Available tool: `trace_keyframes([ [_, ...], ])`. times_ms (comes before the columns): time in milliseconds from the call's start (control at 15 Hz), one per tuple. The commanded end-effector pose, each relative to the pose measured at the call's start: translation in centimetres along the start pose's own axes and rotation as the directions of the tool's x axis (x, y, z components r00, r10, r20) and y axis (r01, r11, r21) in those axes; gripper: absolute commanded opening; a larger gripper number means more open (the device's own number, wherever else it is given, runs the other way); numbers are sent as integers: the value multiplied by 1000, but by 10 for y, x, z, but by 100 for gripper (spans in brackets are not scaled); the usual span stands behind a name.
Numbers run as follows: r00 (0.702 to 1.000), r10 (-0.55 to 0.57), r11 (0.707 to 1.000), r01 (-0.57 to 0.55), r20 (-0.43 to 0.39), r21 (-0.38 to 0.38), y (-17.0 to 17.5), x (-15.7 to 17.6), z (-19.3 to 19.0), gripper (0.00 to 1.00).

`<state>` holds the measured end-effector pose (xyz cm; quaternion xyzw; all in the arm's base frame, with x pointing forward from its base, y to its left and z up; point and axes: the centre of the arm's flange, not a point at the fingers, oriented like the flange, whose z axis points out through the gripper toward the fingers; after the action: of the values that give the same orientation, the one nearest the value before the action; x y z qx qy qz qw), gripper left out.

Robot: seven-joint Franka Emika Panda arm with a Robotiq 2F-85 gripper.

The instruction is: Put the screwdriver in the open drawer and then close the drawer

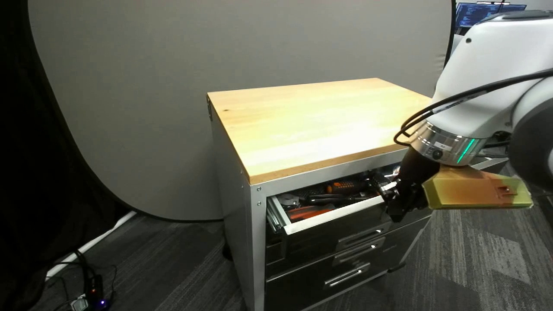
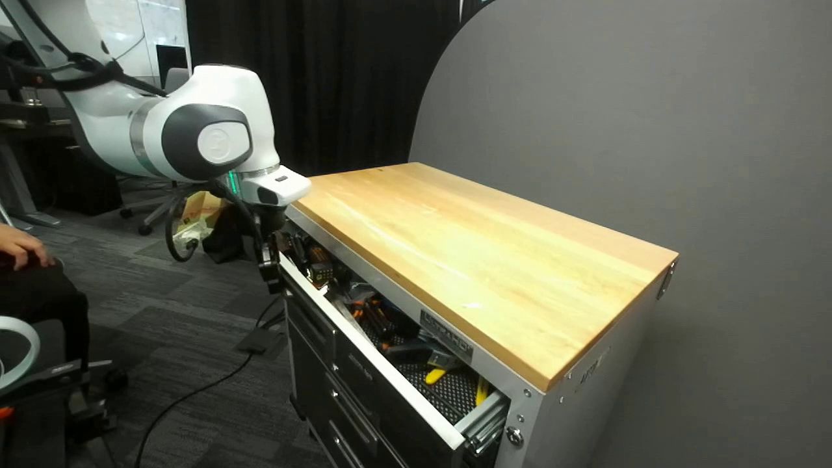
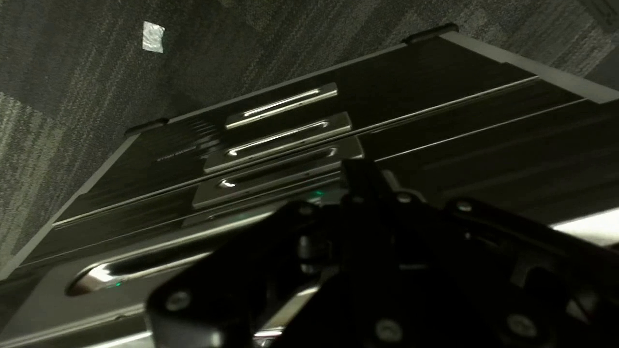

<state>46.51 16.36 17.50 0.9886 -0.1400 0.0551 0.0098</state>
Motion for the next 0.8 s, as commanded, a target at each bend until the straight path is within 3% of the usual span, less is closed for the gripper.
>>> trace_keyframes([
  [0,995,69,996,-65,-71,62,-30,18,8,5],
  [733,971,194,974,-174,-140,142,-58,38,17,5],
])
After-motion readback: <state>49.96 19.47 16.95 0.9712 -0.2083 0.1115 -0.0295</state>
